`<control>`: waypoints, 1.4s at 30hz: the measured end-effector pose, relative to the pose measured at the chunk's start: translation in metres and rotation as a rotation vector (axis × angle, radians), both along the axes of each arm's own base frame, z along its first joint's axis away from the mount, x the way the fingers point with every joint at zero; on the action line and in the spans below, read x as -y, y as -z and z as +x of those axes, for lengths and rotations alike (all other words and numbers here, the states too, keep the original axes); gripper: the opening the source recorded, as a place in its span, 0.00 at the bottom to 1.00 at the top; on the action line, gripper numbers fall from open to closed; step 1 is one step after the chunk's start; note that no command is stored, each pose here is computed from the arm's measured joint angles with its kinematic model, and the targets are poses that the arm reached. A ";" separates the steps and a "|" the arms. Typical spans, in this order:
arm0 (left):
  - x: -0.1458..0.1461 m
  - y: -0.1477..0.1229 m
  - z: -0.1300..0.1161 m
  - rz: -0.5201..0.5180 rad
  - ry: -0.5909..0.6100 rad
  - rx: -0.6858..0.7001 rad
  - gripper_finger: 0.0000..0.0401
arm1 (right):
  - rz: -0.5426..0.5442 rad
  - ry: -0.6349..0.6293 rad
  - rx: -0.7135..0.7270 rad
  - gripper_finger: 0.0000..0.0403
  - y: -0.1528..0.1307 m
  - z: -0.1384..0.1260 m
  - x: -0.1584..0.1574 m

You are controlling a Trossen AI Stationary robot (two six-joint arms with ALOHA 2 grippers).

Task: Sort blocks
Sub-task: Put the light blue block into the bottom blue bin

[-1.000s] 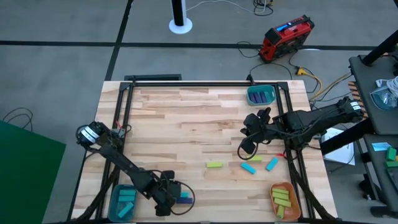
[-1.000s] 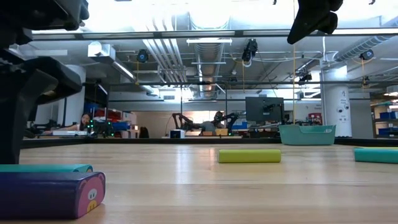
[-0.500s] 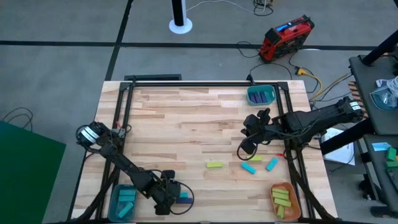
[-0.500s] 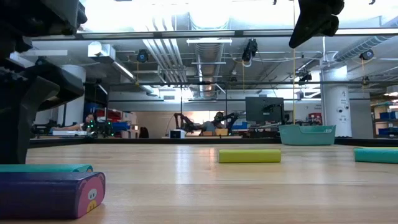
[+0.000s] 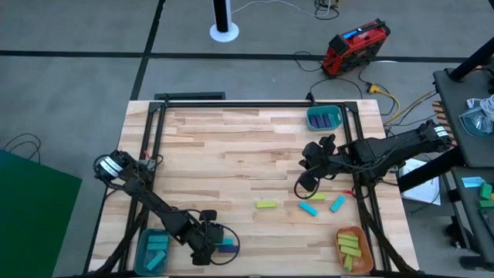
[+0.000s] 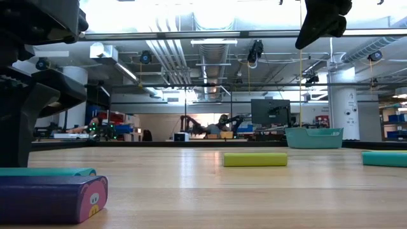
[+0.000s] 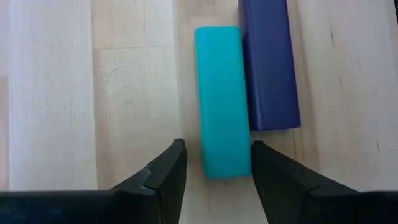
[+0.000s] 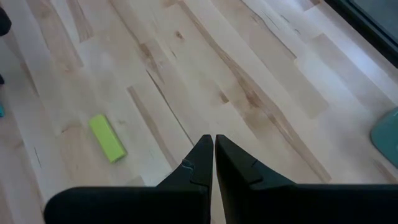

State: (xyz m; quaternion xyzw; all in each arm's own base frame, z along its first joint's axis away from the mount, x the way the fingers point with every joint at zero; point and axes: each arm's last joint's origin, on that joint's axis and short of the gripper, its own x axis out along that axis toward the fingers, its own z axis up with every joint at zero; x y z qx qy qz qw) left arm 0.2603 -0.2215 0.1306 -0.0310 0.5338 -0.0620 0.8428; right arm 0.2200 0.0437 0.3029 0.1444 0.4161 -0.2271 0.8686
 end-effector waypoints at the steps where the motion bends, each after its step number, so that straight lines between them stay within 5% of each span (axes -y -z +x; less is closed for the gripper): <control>1: 0.000 0.000 0.000 0.000 0.000 0.000 0.39 | 0.000 0.000 0.000 0.02 0.000 0.000 0.000; 23: -0.001 0.003 -0.001 -0.011 -0.023 -0.002 0.38 | -0.008 0.004 0.002 0.02 0.000 0.000 0.000; 32: -0.002 0.003 -0.001 -0.018 -0.052 -0.006 0.17 | -0.008 0.004 0.002 0.02 0.000 0.000 0.000; 42: -0.005 -0.004 -0.003 -0.045 -0.130 -0.036 0.17 | -0.015 -0.002 -0.002 0.02 0.000 0.000 0.001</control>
